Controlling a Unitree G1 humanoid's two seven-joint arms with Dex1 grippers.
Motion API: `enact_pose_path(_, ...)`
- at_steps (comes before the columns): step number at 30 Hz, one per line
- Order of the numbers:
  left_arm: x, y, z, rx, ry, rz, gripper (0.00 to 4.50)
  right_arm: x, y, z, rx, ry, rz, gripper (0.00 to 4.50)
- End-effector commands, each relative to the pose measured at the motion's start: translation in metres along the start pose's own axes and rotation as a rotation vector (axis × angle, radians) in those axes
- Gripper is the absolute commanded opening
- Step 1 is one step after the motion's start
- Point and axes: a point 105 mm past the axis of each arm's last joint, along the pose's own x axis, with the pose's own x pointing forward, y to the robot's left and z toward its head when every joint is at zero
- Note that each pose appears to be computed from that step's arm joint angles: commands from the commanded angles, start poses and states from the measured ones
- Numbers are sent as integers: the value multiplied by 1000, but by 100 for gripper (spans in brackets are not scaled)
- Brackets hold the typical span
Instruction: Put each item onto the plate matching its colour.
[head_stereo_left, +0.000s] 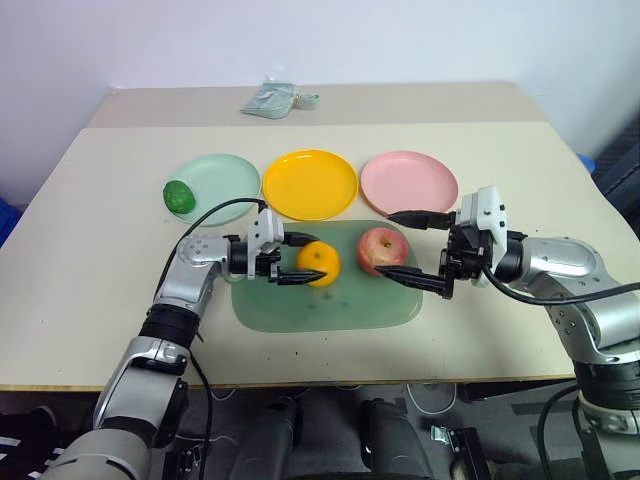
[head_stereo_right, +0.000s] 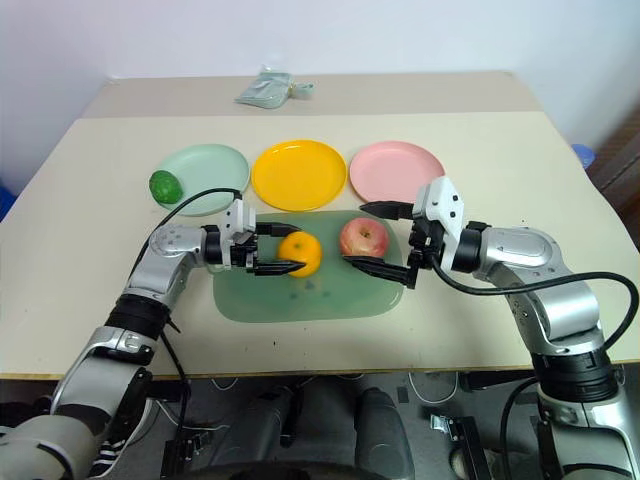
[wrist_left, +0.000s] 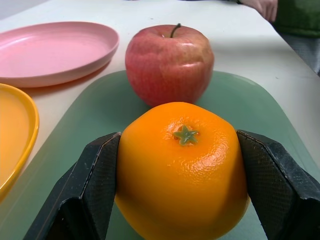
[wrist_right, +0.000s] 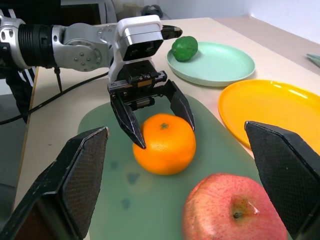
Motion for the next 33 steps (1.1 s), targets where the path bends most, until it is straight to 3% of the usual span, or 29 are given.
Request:
enact_pose_path(1,-10,43,30,9,-110,239,302,0,-5,13,-47,-39,-21,450)
enact_pose_path(5,-25,95,56,38,-168,561,302,3,-27,18,-69,-70,-134,450)
enact_pose_path(9,-27,120,64,10,-204,736,302,6,-60,19,-84,-71,-300,450)
enact_pose_path(17,-7,132,53,-67,-150,817,302,18,-79,15,-37,-59,-421,450)
enact_pose_path(24,15,124,43,-105,-106,745,302,19,-81,19,-41,-66,-454,450)
enact_pose_path(27,18,122,40,-122,-98,731,442,19,-80,20,-52,-62,-457,450)
enact_pose_path(33,16,123,51,-96,-149,718,449,18,-75,21,-47,-68,-432,450)
